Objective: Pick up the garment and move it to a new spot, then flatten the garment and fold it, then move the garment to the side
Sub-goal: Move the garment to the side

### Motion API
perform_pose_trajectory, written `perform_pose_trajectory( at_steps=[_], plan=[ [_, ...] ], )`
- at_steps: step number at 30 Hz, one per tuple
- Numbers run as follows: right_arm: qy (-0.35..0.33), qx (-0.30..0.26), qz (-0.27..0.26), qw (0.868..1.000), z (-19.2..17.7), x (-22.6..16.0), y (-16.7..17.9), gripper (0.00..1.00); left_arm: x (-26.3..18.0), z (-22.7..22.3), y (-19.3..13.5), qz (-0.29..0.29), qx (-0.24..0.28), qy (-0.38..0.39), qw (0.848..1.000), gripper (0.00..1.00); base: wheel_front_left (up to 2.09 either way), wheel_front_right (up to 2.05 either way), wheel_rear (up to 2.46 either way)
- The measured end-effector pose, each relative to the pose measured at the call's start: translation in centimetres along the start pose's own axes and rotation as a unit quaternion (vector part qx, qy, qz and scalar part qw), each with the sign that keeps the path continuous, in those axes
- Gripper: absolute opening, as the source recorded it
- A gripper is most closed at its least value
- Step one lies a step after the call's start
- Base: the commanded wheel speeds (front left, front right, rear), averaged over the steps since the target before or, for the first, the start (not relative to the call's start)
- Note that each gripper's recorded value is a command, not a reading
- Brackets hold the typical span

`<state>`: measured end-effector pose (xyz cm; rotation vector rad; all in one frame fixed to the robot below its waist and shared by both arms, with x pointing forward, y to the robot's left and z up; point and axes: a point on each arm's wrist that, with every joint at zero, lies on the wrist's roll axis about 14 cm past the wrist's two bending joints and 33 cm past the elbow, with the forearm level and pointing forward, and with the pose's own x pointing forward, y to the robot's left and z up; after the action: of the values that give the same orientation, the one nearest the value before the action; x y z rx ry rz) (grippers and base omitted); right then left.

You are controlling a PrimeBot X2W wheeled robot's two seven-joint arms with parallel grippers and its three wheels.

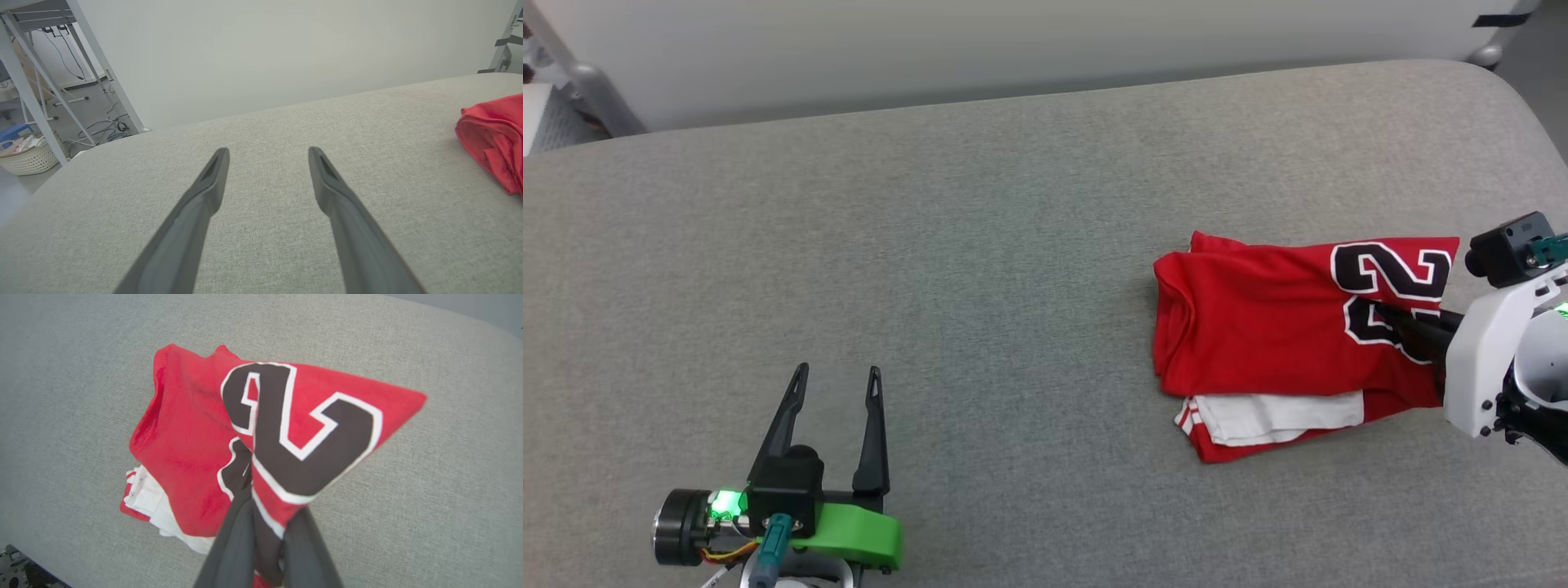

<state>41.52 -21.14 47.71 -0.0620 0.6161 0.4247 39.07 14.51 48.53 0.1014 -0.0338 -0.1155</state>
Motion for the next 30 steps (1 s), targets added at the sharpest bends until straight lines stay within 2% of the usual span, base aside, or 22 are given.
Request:
perform_pose_trajectory(
  at_steps=[8,13,15,20,27,30],
  plan=[
    [-0.021,-0.007,-0.068,0.997,0.5,-1.1,-4.7,0.00,2.4,-0.3,-1.7,-0.031,0.000,-0.005,1.000,1.00,0.00,0.00,0.00],
    [0.003,-0.039,-0.121,0.992,0.8,-1.0,-9.1,0.00,3.8,-1.2,-1.6,-0.034,0.000,0.000,0.999,1.00,0.00,0.00,0.00],
    [0.022,-0.062,-0.150,0.986,0.9,-1.1,-11.4,0.00,4.5,-1.7,-1.3,-0.030,0.001,0.002,1.000,1.00,0.00,0.00,0.00],
    [0.065,-0.081,-0.205,0.973,0.5,-1.1,-16.1,0.00,6.0,-3.3,-0.7,-0.027,0.005,0.011,1.000,1.00,0.00,0.00,0.00],
    [0.109,-0.067,-0.288,0.949,-1.1,-1.8,-23.0,0.00,8.2,-5.7,-0.9,-0.033,0.002,0.022,0.999,1.00,0.00,0.00,0.00],
    [0.112,-0.067,-0.309,0.942,-1.2,-1.5,-24.6,0.00,8.5,-6.6,-0.9,-0.036,0.003,0.029,0.999,1.00,0.00,0.00,0.00]
  ],
)
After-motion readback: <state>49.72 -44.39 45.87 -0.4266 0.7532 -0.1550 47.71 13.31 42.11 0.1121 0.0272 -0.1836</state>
